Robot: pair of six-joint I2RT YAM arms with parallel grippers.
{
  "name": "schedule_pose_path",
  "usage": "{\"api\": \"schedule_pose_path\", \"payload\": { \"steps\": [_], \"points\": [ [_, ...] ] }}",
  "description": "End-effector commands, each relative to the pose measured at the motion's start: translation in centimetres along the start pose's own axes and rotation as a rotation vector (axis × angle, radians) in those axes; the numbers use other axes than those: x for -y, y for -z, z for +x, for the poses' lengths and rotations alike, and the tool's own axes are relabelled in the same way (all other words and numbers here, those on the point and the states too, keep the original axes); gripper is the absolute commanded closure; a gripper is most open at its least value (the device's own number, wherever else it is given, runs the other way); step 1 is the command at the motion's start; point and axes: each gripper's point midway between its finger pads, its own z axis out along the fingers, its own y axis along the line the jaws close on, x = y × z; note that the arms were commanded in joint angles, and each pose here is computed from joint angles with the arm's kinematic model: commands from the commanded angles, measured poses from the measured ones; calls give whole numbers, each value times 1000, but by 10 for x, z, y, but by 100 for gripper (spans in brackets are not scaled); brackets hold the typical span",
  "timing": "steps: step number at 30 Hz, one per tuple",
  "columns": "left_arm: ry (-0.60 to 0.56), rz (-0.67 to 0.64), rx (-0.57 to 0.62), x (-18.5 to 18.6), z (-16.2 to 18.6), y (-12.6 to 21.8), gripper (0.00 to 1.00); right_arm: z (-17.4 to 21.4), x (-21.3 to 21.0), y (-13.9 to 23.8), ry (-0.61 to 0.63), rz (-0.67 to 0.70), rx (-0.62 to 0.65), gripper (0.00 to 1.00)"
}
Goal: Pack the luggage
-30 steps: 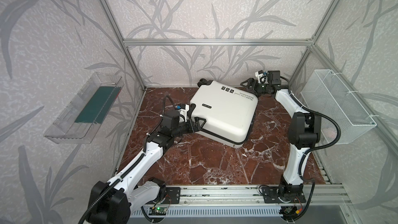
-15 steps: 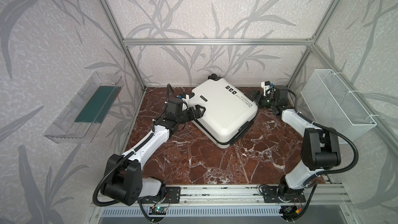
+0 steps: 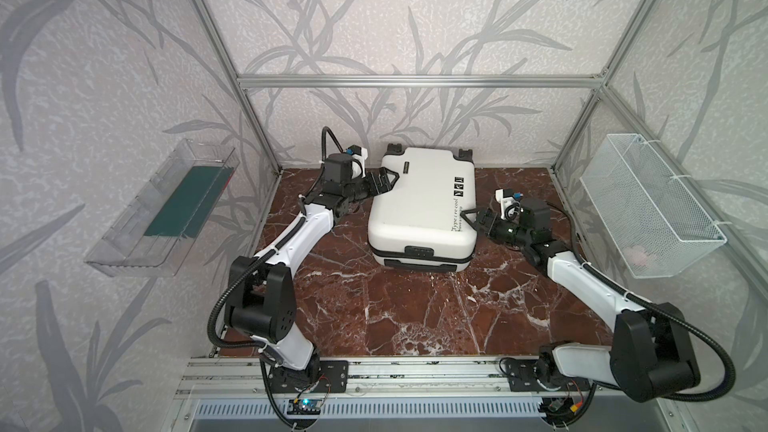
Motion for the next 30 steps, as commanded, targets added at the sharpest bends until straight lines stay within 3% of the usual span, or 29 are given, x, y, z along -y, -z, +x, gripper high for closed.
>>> {"api": "schedule_pose_path", "payload": {
  "steps": [1, 9, 18, 23, 30],
  "points": [
    [-30, 65, 7, 16, -10, 21, 1, 1, 17, 16, 24, 132, 11, 1],
    [-29, 22, 20, -2, 3, 51, 1, 30, 23, 30, 78, 111, -38, 0],
    [39, -7, -26, -23, 49, 58, 1, 54, 27, 52, 115, 95, -11, 9],
    [96, 42, -33, -20, 69, 57, 1, 68, 23, 48, 95, 22, -54, 13],
    [82, 101, -69, 7, 93, 55, 1, 63, 4, 45, 92, -66, -74, 14]
  ]
}}
